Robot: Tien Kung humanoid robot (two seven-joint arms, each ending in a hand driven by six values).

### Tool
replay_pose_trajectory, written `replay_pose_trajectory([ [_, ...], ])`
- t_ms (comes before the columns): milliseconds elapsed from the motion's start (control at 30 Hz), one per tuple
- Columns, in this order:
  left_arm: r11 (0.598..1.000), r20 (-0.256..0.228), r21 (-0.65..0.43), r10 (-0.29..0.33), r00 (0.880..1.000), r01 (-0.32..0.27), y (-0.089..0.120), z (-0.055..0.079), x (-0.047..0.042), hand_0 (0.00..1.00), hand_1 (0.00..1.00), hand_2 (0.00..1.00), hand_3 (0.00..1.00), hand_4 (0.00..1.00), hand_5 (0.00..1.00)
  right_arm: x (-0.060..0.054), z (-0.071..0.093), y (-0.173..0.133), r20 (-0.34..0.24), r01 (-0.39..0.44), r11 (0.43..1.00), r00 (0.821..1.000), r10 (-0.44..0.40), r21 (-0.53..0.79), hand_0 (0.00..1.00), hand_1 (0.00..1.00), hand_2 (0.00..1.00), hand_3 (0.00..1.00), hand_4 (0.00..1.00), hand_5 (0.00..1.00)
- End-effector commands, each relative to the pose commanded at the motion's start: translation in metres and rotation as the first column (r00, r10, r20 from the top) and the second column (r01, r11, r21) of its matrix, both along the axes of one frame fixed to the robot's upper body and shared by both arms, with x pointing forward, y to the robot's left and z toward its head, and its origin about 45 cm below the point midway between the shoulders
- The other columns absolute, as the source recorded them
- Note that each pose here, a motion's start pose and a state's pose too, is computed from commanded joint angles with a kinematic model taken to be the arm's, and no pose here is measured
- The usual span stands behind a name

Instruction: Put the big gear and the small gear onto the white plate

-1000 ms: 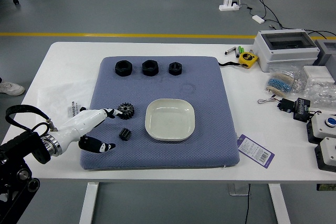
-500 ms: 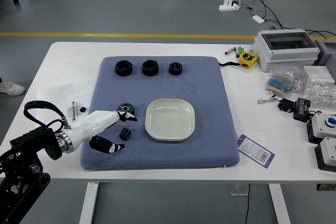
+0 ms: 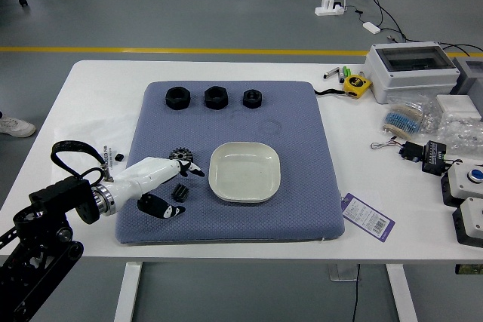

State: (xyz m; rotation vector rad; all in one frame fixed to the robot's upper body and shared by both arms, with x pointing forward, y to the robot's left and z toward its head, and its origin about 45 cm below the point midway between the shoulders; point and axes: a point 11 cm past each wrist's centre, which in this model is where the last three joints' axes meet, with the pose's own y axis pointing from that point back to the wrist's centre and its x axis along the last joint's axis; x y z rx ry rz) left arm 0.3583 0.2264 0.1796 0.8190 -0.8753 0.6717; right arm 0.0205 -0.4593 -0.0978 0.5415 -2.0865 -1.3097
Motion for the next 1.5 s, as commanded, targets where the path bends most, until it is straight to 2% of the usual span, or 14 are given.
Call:
replay_pose_trajectory([
  [100, 0.999, 0.003, 0.033, 0.003, 1.0, -0.003, 0.004, -0.004, 0.0027, 0.737, 0.722, 0.788, 0.796, 0.801, 0.002, 0.0, 0.0, -0.001, -0.001, 0.0, 1.0, 1.0, 0.0, -0.002, 0.646, 0.654, 0.744, 0.608, 0.867, 0.748],
  [133, 0.999, 0.003, 0.038, 0.005, 1.0, -0.005, 0.005, -0.005, 0.0031, 0.723, 0.674, 0.746, 0.793, 0.803, 0.002, 0.0, 0.0, -0.001, -0.002, 0.0, 1.0, 1.0, 0.0, -0.003, 0.645, 0.652, 0.744, 0.607, 0.867, 0.746],
  [300, 0.999, -0.007, 0.049, 0.008, 1.0, -0.007, 0.007, -0.01, 0.0029, 0.723, 0.674, 0.746, 0.793, 0.803, 0.002, 0.0, 0.0, -0.001, -0.002, 0.0, 1.0, 1.0, 0.0, -0.004, 0.645, 0.652, 0.744, 0.607, 0.867, 0.746],
  [333, 0.999, -0.008, 0.051, 0.008, 1.0, -0.008, 0.008, -0.011, 0.003, 0.694, 0.631, 0.694, 0.776, 0.783, 0.002, 0.0, 0.0, -0.001, -0.003, 0.0, 1.0, 1.0, 0.0, -0.004, 0.644, 0.651, 0.742, 0.606, 0.866, 0.744],
  [500, 0.998, -0.013, 0.062, 0.017, 1.0, -0.016, 0.011, -0.016, 0.0036, 0.694, 0.631, 0.694, 0.776, 0.783, 0.002, 0.0, 0.001, -0.001, -0.003, -0.002, 1.0, 1.0, 0.002, -0.004, 0.644, 0.651, 0.742, 0.606, 0.866, 0.744],
  [533, 0.998, -0.014, 0.062, 0.018, 1.0, -0.017, 0.011, -0.016, 0.0035, 0.589, 0.535, 0.582, 0.661, 0.645, 0.002, 0.0, 0.001, -0.001, -0.004, -0.003, 1.0, 1.0, 0.003, -0.004, 0.643, 0.65, 0.741, 0.603, 0.861, 0.734],
  [700, 0.998, -0.019, 0.061, 0.026, 0.999, -0.025, 0.014, -0.018, 0.0034, 0.589, 0.535, 0.582, 0.661, 0.645, 0.002, 0.001, 0.001, -0.002, -0.005, -0.005, 1.0, 1.0, 0.005, -0.006, 0.643, 0.65, 0.741, 0.603, 0.861, 0.734],
  [733, 0.998, -0.019, 0.06, 0.026, 0.999, -0.025, 0.014, -0.018, 0.0034, 0.55, 0.494, 0.539, 0.557, 0.599, 0.002, 0.001, 0.001, -0.002, -0.006, -0.005, 1.0, 1.0, 0.005, -0.006, 0.643, 0.649, 0.739, 0.602, 0.861, 0.732],
  [933, 0.999, -0.011, 0.044, 0.022, 1.0, -0.021, 0.012, -0.016, 0.0041, 0.55, 0.494, 0.539, 0.557, 0.599, 0.002, 0.001, 0.001, -0.002, -0.006, -0.005, 1.0, 1.0, 0.005, -0.008, 0.643, 0.649, 0.739, 0.602, 0.861, 0.732],
  [967, 0.999, -0.011, 0.045, 0.022, 1.0, -0.021, 0.012, -0.016, 0.0043, 0.461, 0.439, 0.474, 0.501, 0.551, 0.002, 0.001, 0.001, -0.002, -0.006, -0.005, 1.0, 1.0, 0.005, -0.008, 0.643, 0.648, 0.737, 0.603, 0.861, 0.733],
  [1133, 0.998, -0.019, 0.056, 0.027, 0.999, -0.026, 0.014, -0.019, 0.0039, 0.461, 0.439, 0.474, 0.501, 0.551, 0.002, 0.001, 0.001, -0.002, -0.007, -0.005, 1.0, 1.0, 0.005, -0.008, 0.643, 0.648, 0.737, 0.603, 0.861, 0.733],
  [1167, 0.998, -0.019, 0.056, 0.027, 0.999, -0.026, 0.014, -0.019, 0.0039, 0.412, 0.397, 0.436, 0.473, 0.523, 0.002, 0.001, 0.001, -0.002, -0.007, -0.005, 1.0, 1.0, 0.005, -0.008, 0.643, 0.647, 0.737, 0.601, 0.859, 0.73],
  [1333, 0.998, -0.023, 0.059, 0.027, 0.999, -0.025, 0.015, -0.02, 0.0029, 0.412, 0.397, 0.436, 0.473, 0.523, 0.002, -0.001, 0.001, -0.002, -0.011, -0.004, 1.0, 1.0, 0.004, -0.007, 0.643, 0.647, 0.737, 0.601, 0.859, 0.73],
  [1500, 0.999, -0.015, 0.042, 0.03, 0.999, -0.03, 0.014, -0.014, 0.0035, 0.398, 0.388, 0.428, 0.463, 0.546, 0.002, -0.002, 0.001, -0.002, -0.014, -0.004, 1.0, 1.0, 0.004, -0.007, 0.643, 0.647, 0.737, 0.6, 0.859, 0.73],
])
